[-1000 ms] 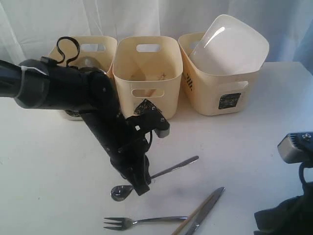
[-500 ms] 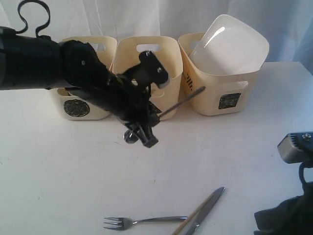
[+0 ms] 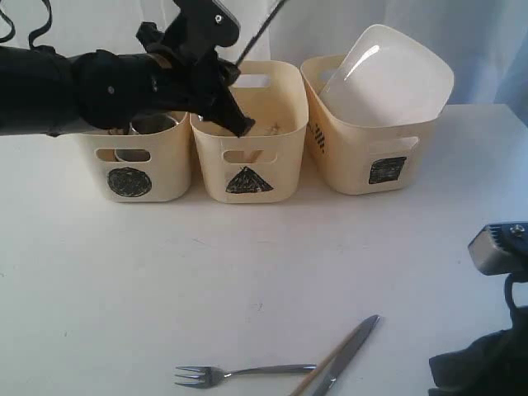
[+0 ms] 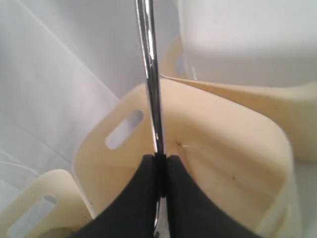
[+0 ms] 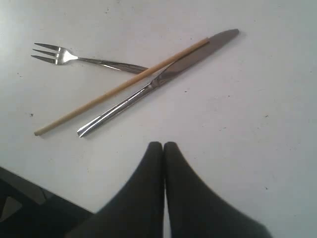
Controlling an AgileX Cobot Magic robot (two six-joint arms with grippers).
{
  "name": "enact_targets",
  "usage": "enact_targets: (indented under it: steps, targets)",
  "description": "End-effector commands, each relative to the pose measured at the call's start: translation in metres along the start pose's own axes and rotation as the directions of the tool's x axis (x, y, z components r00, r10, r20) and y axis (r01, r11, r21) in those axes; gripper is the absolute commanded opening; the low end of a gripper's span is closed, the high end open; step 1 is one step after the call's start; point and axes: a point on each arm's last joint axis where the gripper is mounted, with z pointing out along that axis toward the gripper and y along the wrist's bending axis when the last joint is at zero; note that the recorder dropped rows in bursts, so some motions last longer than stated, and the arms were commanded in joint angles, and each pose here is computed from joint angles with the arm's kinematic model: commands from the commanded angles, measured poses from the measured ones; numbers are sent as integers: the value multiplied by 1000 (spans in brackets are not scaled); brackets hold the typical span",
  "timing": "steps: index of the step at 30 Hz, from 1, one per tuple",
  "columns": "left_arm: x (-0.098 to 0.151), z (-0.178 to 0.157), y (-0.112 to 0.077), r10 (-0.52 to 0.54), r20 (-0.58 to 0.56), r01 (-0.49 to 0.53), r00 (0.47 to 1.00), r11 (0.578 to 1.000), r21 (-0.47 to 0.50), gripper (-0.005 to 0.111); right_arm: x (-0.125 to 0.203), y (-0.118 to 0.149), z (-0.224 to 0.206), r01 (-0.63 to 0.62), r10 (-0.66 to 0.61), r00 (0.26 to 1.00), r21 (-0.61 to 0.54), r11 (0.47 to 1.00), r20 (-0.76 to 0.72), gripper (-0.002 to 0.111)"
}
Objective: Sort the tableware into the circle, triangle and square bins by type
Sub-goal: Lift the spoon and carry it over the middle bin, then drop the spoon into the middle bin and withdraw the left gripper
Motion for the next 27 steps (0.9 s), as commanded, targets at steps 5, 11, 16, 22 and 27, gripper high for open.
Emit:
enact_targets:
  steps: [5,11,16,22,27]
  targets:
    - [12,28,6,-94,75,98,993,993,-60,0,0,-1,0,-3,3,1000,-1,1000,19,0]
    - [16,56,3,-81,102,89,991,993,-76,0,3,-1,0,-3,3,1000,6,1000,-9,0]
    - [19,69,1,-61,95,68,994,995,-74,0,4,-1,0,-5,5,1000,6,1000,-21,0]
    - [23,70,1,-110,79,115,991,991,-64,1,4,-1,0,-10,10,1000,4,1000,-23,0]
    - [25,70,3,-141,71,146,987,987,-65,24,4,-1,0,-10,10,1000,3,1000,-21,0]
